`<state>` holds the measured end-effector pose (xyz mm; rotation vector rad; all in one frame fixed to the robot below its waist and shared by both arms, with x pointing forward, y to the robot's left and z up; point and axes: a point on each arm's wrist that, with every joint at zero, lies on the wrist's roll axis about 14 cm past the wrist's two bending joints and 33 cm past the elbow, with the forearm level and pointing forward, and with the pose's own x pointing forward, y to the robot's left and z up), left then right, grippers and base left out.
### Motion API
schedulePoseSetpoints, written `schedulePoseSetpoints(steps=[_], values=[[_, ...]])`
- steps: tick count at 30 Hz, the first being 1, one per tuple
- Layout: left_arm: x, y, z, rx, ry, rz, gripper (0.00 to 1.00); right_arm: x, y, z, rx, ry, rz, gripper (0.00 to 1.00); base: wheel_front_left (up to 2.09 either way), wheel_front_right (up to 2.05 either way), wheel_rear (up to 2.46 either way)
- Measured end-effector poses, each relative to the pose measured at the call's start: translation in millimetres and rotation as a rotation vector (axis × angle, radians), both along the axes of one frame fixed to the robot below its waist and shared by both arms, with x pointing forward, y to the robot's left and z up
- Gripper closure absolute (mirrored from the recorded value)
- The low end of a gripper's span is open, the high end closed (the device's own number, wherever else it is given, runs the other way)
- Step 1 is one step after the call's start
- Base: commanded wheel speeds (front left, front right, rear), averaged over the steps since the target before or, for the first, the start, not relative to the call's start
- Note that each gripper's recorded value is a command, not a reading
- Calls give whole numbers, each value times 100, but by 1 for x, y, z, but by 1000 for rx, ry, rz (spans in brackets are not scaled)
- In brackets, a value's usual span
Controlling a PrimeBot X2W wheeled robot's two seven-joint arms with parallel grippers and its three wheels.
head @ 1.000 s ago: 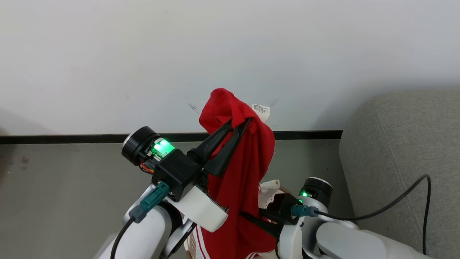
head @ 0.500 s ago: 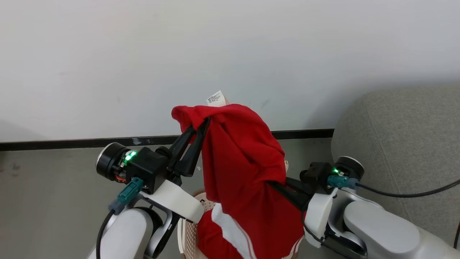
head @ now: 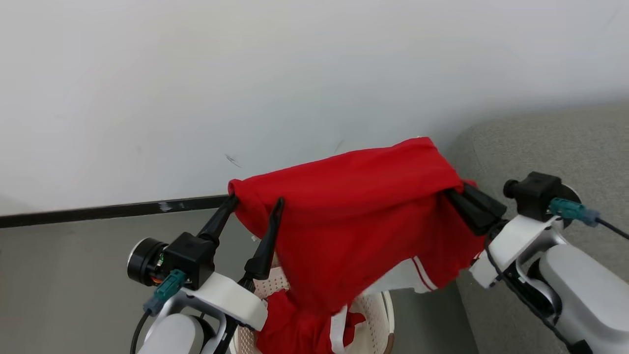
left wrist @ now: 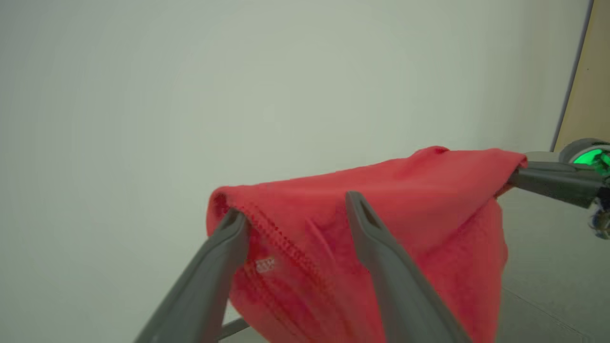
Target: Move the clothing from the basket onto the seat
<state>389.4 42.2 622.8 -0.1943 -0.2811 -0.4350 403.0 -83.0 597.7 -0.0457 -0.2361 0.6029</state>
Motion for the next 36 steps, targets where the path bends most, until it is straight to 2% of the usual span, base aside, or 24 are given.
schedulePoseSetpoints(steps=[9, 19, 36], values=[[-10, -19, -35, 5, 86, -62, 0, 0, -78, 28, 27, -101, -227, 100, 0, 0, 0], [-23, -51, -48, 13, 101, -175, 0, -27, -157, 9, 16, -79, -465, 100, 0, 0, 0], [-47, -105, -62, 20, 124, -364, 0, -84, -202, -9, 27, -68, -660, 100, 0, 0, 0]])
